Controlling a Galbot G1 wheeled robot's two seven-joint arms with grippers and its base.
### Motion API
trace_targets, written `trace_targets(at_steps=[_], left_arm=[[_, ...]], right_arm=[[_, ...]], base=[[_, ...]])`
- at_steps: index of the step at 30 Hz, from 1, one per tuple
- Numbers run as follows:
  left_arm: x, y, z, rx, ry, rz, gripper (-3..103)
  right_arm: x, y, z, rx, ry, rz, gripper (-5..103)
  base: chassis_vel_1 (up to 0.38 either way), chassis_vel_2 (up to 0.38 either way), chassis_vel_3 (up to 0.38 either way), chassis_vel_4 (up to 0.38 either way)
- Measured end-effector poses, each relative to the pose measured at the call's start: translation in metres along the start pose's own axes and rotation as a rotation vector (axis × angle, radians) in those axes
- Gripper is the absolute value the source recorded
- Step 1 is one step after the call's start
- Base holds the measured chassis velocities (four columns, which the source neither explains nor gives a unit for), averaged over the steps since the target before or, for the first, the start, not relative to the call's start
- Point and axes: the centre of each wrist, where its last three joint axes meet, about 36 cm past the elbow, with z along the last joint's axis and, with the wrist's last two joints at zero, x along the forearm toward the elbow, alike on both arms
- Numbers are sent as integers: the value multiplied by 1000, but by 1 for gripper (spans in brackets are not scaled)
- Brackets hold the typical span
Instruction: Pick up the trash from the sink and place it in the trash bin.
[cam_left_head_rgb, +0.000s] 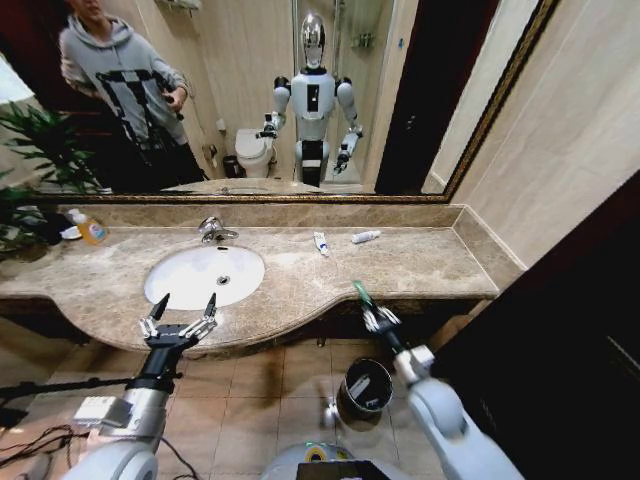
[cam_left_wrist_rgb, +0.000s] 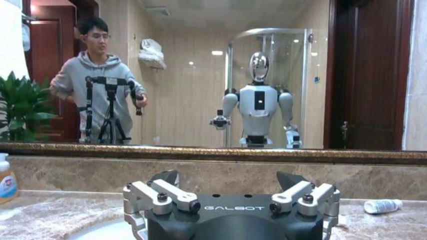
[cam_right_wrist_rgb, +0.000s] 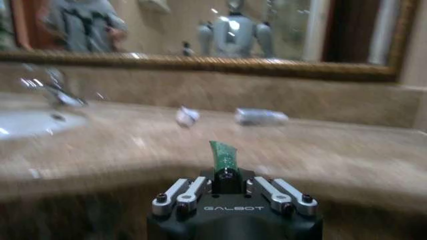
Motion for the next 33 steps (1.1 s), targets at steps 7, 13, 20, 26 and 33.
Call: trace_targets(at_steps=[7, 13, 20, 26, 33], left_arm=[[0, 0, 0, 0, 0, 0, 100], [0, 0, 0, 0, 0, 0, 100], [0, 0, 0, 0, 0, 0, 100], [0, 0, 0, 0, 0, 0, 100], [0, 0, 0, 0, 0, 0, 100]], right_arm=[[25, -1, 61, -44, 141, 95, 21], [-6, 0, 129, -48, 213, 93, 21], [-13, 0, 190, -40, 316, 82, 21], [4, 0, 244, -29, 418, 62, 21], [0, -5, 278, -82, 539, 68, 21]], base=[[0, 0, 0, 0], [0, 0, 0, 0], [0, 0, 0, 0], [0, 0, 0, 0], [0, 0, 0, 0]])
